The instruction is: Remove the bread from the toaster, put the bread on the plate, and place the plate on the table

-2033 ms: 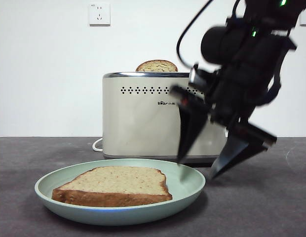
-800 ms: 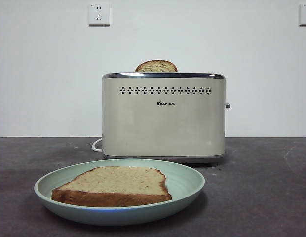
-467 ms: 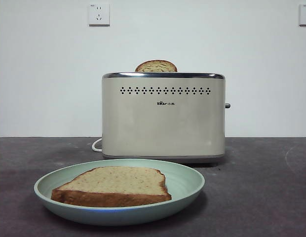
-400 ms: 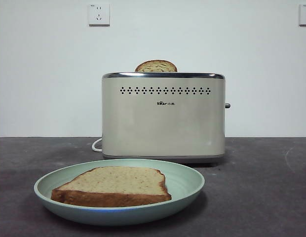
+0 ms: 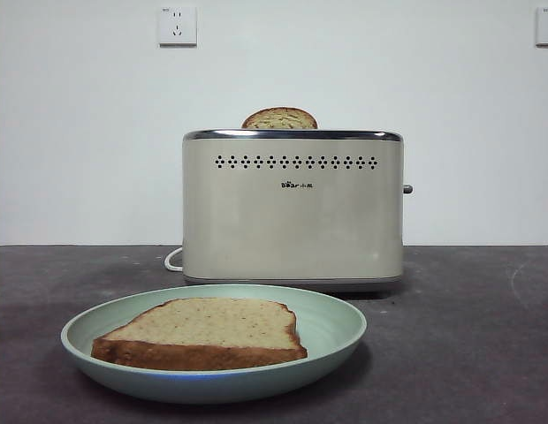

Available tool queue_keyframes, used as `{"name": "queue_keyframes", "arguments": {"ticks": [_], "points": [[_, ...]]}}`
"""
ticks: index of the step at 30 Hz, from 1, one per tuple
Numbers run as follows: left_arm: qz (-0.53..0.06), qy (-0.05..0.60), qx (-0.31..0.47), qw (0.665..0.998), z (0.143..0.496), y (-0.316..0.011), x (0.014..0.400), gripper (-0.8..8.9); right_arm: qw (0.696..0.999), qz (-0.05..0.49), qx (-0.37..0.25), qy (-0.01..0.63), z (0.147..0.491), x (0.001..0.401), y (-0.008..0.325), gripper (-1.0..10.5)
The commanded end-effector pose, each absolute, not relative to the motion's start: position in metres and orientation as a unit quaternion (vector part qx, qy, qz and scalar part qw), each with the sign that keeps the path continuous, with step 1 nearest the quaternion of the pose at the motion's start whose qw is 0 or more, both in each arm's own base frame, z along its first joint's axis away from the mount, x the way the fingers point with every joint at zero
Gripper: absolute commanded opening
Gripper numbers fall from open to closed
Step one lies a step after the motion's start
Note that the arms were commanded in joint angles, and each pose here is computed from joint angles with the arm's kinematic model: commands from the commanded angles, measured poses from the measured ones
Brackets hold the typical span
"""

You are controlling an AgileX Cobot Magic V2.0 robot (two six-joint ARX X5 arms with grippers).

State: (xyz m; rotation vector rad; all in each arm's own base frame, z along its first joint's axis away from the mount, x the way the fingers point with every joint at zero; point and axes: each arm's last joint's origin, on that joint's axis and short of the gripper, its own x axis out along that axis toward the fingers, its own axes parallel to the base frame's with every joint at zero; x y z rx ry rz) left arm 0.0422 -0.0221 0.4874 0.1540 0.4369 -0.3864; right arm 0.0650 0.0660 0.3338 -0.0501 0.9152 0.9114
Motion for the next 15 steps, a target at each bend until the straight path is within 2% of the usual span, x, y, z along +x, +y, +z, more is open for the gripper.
{"name": "queue_keyframes", "arguments": {"ticks": [1, 5, 10, 15], "points": [[-0.191, 0.237, 0.093, 0.948, 0.483, -0.023, 0.043, -0.04, 0.800, 0.426, -0.025, 0.422, 0.334, 0.065, 0.066, 0.0], [-0.188, 0.195, 0.099, 0.957, 0.490, -0.024, 0.047, -0.04, 0.800, 0.426, -0.025, 0.422, 0.334, 0.065, 0.066, 0.0], [-0.164, 0.070, 0.127, 0.976, 0.513, -0.021, 0.053, -0.04, 0.800, 0.426, -0.025, 0.422, 0.334, 0.065, 0.066, 0.0], [-0.193, -0.043, 0.157, 0.968, 0.528, -0.016, 0.050, -0.04, 0.800, 0.426, -0.025, 0.422, 0.334, 0.065, 0.066, 0.0]]}}
